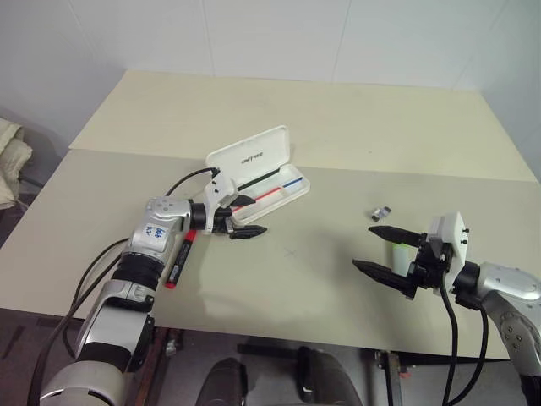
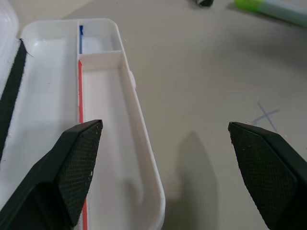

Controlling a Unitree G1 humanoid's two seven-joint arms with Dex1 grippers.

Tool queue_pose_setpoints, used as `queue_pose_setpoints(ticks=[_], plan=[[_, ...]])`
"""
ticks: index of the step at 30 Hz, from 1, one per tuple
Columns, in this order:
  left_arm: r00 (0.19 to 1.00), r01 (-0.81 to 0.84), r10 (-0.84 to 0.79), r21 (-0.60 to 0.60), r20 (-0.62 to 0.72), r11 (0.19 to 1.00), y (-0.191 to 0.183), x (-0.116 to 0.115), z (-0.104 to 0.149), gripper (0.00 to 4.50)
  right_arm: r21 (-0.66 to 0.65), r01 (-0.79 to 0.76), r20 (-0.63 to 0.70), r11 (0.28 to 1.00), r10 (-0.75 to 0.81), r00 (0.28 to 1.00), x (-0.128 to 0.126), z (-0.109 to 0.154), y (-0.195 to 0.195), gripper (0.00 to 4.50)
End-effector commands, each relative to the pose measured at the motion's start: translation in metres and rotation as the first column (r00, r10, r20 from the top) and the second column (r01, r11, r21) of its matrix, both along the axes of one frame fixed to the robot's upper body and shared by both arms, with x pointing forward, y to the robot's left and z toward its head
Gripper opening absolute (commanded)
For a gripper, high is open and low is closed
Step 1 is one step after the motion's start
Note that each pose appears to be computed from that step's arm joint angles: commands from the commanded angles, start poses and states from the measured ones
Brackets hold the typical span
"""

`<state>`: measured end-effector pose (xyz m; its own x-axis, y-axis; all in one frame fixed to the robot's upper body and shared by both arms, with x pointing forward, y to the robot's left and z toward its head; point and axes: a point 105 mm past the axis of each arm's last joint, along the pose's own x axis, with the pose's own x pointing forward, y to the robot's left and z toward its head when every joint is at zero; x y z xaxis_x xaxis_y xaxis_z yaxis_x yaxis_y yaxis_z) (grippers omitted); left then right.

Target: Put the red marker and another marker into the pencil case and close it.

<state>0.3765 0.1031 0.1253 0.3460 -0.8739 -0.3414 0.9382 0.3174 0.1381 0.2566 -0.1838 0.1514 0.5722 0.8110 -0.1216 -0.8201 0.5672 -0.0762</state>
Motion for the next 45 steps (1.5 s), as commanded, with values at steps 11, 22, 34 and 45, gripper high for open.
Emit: queue_pose_setpoints(ticks=[11,22,34,45], plan=[[1.000,-0.016,0.020,0.190,-0.022,0.982,0.006,0.013,-0.015,4.07,0.001,0.003,0.075,1.000,-0.003,0.997,0.003,0.015,0.002,4.50],[0.997,-0.062,0.053,0.211,0.051,0.975,0.008,0.025,-0.008,0.59,-0.003,-0.001,0.083,1.000,0.001,0.997,0.006,0.017,0.004,4.50],[0.971,-0.025,-0.006,0.127,0.239,0.992,0.003,0.018,0.037,0.03,-0.006,-0.004,0.087,1.000,0.004,0.996,0.008,0.020,0.002,4.50],[0.934,0.212,-0.264,0.220,0.242,0.952,-0.003,-0.052,0.035,0.03,-0.013,-0.038,0.089,0.999,0.039,0.995,-0.002,0.028,-0.006,4.50]])
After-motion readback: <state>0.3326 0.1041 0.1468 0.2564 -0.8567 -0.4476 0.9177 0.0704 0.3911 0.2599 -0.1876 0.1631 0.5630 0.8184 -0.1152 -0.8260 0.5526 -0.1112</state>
